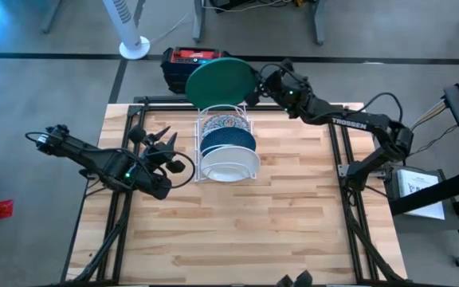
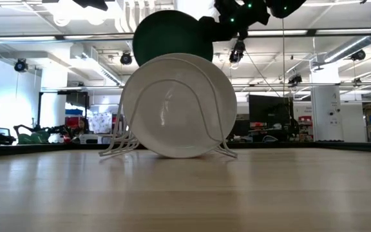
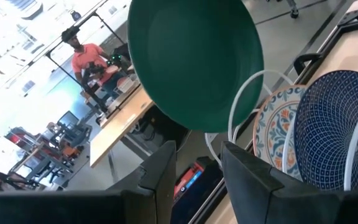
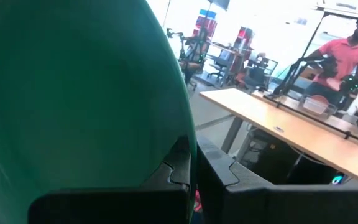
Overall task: Sort dishes
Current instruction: Put the green plate into the dish rack
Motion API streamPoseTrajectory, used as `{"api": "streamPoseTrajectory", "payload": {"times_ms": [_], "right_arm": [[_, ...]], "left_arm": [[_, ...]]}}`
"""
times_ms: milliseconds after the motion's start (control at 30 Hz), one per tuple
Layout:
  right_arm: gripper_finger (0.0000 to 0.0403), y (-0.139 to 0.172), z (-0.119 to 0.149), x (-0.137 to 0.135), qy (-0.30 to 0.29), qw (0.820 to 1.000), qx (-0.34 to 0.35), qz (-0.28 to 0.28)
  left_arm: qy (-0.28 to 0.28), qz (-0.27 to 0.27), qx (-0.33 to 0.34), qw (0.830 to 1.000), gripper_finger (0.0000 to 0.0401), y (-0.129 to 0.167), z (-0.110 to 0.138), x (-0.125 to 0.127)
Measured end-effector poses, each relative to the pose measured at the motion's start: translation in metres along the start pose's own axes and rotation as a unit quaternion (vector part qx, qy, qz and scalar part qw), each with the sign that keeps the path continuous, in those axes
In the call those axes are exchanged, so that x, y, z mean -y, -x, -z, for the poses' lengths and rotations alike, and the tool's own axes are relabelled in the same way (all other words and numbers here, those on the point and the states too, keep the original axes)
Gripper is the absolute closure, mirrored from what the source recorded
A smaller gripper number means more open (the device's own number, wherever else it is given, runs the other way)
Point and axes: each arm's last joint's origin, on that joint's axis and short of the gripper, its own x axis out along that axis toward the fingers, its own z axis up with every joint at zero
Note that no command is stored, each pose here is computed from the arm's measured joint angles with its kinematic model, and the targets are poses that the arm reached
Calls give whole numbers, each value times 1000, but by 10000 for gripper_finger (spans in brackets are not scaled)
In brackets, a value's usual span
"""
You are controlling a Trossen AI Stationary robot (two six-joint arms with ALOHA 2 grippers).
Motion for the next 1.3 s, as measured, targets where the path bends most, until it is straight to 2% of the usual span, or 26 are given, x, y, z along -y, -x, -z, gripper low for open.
{"api": "streamPoseTrajectory", "payload": {"times_ms": [433, 900, 1300], "right_arm": [[403, -1, 12, -17, 46, 998, -45, 16], [403, 0, 29, -29, 58, 993, -106, -5], [403, -12, 58, -52, 91, 983, -155, -30]], "left_arm": [[6, 1, -2, 1000, 285, 0, 3, 2], [9, 3, -3, 1000, 285, 0, 3, 2], [18, 12, -7, 1000, 285, 0, 3, 3]]}}
